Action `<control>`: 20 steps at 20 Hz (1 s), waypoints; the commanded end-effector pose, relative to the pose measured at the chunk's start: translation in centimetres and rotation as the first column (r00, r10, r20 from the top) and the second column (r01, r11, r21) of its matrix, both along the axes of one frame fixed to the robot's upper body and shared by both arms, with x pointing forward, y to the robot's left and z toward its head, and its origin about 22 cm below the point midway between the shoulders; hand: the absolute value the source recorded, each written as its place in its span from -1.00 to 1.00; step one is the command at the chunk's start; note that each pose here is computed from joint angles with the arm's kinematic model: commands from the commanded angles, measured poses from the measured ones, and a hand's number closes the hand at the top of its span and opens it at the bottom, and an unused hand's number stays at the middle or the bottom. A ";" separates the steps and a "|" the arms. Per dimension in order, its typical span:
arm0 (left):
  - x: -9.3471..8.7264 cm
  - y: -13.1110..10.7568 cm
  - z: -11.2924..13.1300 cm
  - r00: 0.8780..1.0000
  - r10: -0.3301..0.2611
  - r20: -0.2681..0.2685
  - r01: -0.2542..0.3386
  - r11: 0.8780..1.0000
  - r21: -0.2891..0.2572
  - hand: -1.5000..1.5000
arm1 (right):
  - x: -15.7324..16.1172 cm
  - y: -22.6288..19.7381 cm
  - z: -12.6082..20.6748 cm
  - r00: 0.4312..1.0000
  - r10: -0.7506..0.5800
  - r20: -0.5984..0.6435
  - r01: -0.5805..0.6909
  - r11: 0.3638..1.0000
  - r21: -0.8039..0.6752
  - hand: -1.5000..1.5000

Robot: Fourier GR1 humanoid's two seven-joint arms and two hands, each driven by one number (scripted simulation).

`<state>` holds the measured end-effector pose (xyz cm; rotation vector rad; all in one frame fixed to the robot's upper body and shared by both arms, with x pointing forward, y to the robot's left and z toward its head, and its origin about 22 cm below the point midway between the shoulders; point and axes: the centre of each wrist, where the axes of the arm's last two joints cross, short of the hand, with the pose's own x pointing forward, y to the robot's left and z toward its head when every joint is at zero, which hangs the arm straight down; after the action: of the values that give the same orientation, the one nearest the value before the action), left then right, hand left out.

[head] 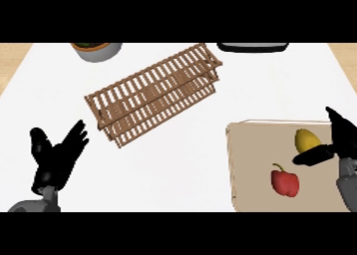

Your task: Pick the lemon from the tray and place it in the tiered shelf

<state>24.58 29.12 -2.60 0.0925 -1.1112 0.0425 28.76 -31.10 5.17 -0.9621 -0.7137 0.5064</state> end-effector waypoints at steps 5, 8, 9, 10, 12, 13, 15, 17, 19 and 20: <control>0.4 0.1 -1.4 1.000 -0.005 -0.007 0.005 1.000 -0.003 0.00 | 0.6 -0.4 -2.2 1.000 0.004 0.000 -0.004 0.998 -0.061 -1.00; 0.2 -0.6 0.5 1.000 -0.007 -0.003 0.007 1.000 -0.016 0.00 | -0.4 -2.6 -3.5 0.999 0.003 0.052 -0.001 0.999 -0.044 -1.00; 0.0 0.7 -0.4 1.000 0.004 0.011 -0.004 1.000 0.007 0.00 | 0.6 -3.1 -4.8 0.999 0.001 0.035 0.000 1.000 -0.031 -1.00; -0.2 0.2 0.0 1.000 -0.001 0.001 0.001 1.000 -0.008 0.00 | 2.0 -3.2 -2.9 0.998 -0.001 0.056 0.002 1.000 -0.016 -1.00; 0.1 -1.2 0.3 1.000 0.011 0.004 -0.011 1.000 0.009 0.00 | 0.3 -2.6 -6.2 0.998 0.021 0.056 -0.019 0.999 -0.032 -1.00; 0.6 0.4 0.4 1.000 -0.001 -0.004 0.001 1.000 0.014 0.00 | 3.0 -2.5 -4.6 0.998 0.025 0.059 -0.022 0.999 -0.036 -1.00; 0.6 1.5 1.0 1.000 -0.010 0.000 0.010 1.000 -0.010 0.00 | 3.4 -2.2 -6.2 0.998 0.019 0.054 -0.016 0.999 -0.044 -1.00; 0.4 0.1 1.0 1.000 -0.006 -0.001 0.006 1.000 -0.024 0.00 | 0.7 -3.9 -6.5 0.997 0.031 0.065 -0.029 0.999 -0.029 -1.00; 0.5 -0.6 0.7 1.000 0.012 -0.002 -0.012 1.000 -0.010 0.00 | 2.1 -0.7 -6.7 0.992 0.126 -0.025 -0.126 0.992 -0.011 1.00; 0.5 0.8 0.6 1.000 0.018 0.011 -0.018 1.000 -0.003 0.00 | 2.2 -0.9 -7.2 0.963 0.214 -0.164 -0.220 0.975 -0.016 1.00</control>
<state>24.85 29.44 -2.52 0.0900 -1.1101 0.0493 30.76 -33.04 -0.64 -0.9580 -0.7480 0.5890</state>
